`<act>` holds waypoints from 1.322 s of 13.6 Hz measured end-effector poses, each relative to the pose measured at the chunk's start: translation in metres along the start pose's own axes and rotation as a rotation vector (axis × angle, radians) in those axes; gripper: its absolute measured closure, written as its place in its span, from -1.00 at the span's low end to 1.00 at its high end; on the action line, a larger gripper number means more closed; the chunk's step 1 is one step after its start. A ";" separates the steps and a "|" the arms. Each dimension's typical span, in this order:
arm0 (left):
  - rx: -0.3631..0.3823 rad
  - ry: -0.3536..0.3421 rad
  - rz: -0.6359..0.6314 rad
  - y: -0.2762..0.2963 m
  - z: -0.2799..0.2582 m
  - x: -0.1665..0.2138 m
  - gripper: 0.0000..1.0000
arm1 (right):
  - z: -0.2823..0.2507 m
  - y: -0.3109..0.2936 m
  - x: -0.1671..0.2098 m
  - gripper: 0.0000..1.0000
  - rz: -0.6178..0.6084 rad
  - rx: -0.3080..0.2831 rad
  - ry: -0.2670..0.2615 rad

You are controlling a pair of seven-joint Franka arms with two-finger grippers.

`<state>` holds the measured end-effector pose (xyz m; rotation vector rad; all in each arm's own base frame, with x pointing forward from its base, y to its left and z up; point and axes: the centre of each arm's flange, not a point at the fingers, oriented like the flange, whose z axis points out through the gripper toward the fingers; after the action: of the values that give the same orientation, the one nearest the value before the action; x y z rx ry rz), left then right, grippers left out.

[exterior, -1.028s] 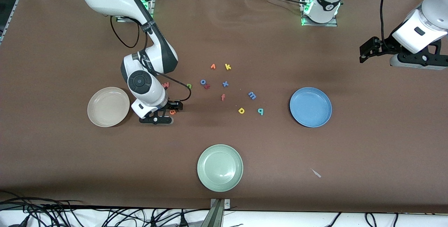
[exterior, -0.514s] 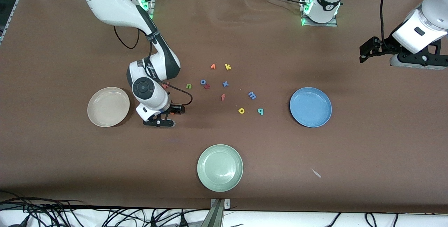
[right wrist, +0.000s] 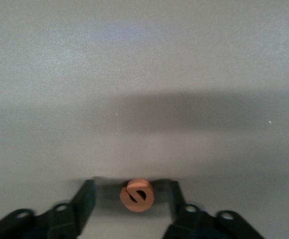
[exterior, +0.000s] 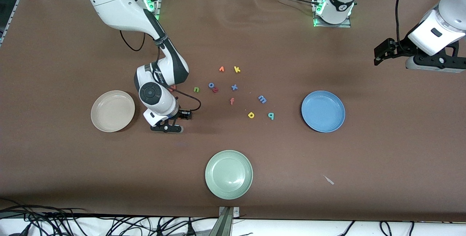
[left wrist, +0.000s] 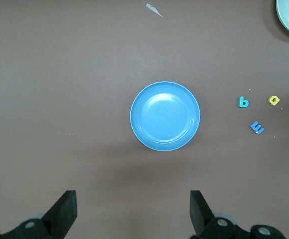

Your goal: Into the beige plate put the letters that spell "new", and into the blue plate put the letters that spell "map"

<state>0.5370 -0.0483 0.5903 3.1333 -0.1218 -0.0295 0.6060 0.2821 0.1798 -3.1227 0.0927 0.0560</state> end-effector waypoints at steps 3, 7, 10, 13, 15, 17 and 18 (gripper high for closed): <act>0.000 0.000 0.003 0.002 0.000 0.000 -1.00 | 0.001 0.000 0.000 -0.19 0.000 0.000 -0.001; 0.000 0.000 0.005 0.003 0.000 0.000 -1.00 | 0.003 0.000 -0.001 0.04 0.000 -0.001 -0.004; 0.001 0.000 0.009 0.005 0.000 0.000 -1.00 | 0.002 0.001 0.000 0.27 0.003 -0.002 -0.003; -0.001 -0.022 0.045 0.021 0.011 0.004 -1.00 | 0.001 0.002 0.000 0.39 0.003 -0.002 -0.004; -0.004 -0.078 0.107 0.054 0.041 0.013 -1.00 | -0.002 0.002 0.001 0.39 0.003 -0.008 -0.017; -0.009 -0.129 0.145 0.080 0.081 0.027 -1.00 | -0.019 0.007 0.008 0.39 0.010 -0.024 -0.049; -0.015 -0.121 0.162 0.091 0.101 0.039 -1.00 | -0.032 0.012 0.011 0.39 0.003 -0.032 -0.072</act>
<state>0.5671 -0.1424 0.4889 3.0935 -0.3727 -0.2184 0.6175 0.2693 0.2115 -3.1485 0.0965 0.1717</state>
